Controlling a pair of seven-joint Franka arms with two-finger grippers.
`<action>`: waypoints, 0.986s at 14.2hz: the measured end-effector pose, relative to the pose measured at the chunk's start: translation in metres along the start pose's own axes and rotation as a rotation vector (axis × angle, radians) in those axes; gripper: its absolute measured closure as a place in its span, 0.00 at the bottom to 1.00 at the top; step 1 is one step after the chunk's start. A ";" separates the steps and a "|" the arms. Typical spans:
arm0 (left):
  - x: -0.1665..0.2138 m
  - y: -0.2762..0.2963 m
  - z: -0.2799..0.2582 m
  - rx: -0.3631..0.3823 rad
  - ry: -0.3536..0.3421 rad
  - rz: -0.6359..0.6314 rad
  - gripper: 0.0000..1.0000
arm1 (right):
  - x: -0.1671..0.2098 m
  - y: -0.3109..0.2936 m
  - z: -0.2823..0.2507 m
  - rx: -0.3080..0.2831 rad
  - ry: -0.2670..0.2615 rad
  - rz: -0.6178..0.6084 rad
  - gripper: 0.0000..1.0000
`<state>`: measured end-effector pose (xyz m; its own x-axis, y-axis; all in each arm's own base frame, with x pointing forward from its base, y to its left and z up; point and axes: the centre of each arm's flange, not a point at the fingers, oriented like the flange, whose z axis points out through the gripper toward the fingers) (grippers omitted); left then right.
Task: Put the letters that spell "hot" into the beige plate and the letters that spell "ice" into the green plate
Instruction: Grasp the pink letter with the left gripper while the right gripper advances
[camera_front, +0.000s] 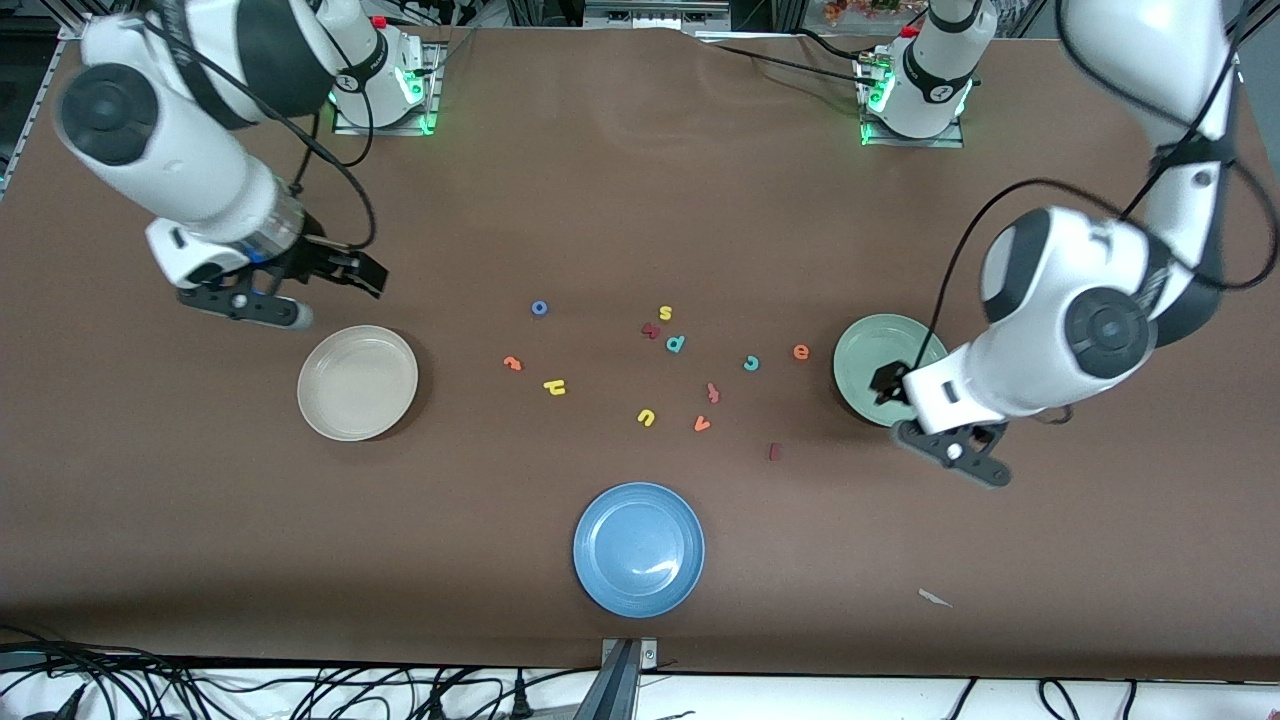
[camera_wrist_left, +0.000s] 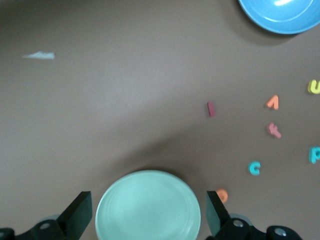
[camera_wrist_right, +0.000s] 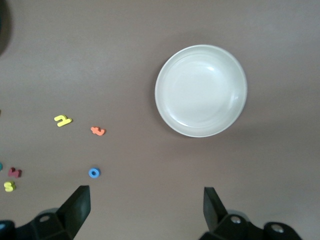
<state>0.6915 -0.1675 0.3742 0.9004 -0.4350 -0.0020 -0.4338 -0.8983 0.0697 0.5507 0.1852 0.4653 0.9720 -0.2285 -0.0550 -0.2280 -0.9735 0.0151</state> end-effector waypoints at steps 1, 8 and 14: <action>0.006 0.001 0.015 -0.002 0.016 0.003 0.00 | -0.007 -0.013 0.015 0.006 0.009 0.025 0.00; 0.038 0.064 0.120 -0.035 0.068 -0.056 0.06 | -0.058 -0.094 0.115 0.023 0.013 0.104 0.00; 0.044 0.096 0.172 -0.051 0.089 -0.190 0.39 | -0.098 -0.109 0.183 0.085 0.061 0.135 0.00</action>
<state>0.6839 -0.2834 0.2088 0.9661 -0.2493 0.0676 -0.2562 -0.9582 0.1271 0.4695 0.3135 0.2867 0.9333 -0.3592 0.0029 -0.3582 -0.9313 -0.0666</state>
